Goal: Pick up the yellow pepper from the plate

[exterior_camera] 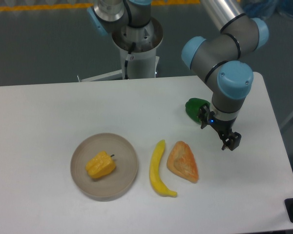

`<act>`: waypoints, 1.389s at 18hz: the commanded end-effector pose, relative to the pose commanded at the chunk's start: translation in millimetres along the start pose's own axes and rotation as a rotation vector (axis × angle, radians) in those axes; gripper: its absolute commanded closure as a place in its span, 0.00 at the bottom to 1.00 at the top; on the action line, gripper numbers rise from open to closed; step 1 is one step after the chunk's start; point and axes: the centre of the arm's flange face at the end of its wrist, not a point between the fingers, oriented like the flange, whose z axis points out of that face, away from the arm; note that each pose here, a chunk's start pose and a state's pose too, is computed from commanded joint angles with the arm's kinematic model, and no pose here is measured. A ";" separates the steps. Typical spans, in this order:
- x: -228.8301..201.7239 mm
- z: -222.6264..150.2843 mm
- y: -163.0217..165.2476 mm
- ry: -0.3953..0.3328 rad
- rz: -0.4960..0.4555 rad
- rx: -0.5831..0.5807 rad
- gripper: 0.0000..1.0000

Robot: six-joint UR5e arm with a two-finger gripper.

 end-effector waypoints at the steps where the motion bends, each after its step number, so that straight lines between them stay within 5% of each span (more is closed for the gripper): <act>1: -0.2 0.0 0.5 0.000 -0.002 0.004 0.00; 8: 12.5 4.8 -15.2 0.036 -0.002 0.043 0.00; 13: 83.2 -7.6 -43.7 0.086 -0.042 0.132 0.00; 20: 150.1 -15.0 -141.2 0.105 -0.049 0.138 0.00; 25: 169.8 -4.7 -181.5 0.108 -0.068 0.144 0.00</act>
